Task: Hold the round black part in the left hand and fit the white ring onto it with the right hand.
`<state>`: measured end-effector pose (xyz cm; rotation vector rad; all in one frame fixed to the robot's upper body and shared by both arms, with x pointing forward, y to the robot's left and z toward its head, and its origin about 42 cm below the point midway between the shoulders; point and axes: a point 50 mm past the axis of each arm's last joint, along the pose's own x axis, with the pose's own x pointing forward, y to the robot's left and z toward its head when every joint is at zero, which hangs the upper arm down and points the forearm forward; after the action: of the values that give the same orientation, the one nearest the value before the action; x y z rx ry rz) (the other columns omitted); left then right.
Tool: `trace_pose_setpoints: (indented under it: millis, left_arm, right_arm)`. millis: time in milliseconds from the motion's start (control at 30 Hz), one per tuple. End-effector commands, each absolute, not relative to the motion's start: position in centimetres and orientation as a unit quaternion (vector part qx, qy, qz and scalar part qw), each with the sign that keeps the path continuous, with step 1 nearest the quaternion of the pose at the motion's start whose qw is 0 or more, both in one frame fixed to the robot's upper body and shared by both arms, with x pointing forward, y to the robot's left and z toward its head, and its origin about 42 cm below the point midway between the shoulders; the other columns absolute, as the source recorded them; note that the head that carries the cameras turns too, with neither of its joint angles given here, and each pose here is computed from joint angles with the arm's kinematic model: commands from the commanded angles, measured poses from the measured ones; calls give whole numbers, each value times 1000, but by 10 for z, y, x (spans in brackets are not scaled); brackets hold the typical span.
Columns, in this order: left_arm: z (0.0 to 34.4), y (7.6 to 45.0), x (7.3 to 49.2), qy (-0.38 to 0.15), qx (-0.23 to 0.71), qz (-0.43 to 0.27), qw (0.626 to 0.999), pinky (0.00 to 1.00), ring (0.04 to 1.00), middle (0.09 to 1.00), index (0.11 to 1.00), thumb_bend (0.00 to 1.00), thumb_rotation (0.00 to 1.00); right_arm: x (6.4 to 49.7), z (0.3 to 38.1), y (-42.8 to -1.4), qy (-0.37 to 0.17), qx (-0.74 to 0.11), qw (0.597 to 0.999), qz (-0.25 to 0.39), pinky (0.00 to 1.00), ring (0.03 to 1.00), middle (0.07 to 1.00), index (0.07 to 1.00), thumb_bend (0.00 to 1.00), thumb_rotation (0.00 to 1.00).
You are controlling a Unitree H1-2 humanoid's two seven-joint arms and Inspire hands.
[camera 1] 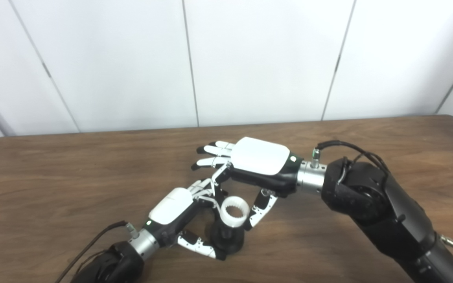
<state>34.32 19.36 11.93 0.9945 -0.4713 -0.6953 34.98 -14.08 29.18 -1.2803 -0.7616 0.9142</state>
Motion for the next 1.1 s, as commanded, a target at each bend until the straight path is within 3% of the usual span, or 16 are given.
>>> trace_pose_setpoints:
  millis: [0,1067]
  left_arm:
    - [101,182,330,-194,489,-377,762,1000,1000,874,481,525,59]
    - [120,175,322,-213,481,-378,762,1000,1000,876,481,525,60]
  right_arm:
    - [346,307,-138,-375,-552,634,391,1000,1000,935,483,525,144]
    - [360,271,-144,-328,-541,657,409,1000,1000,915,482,525,144]
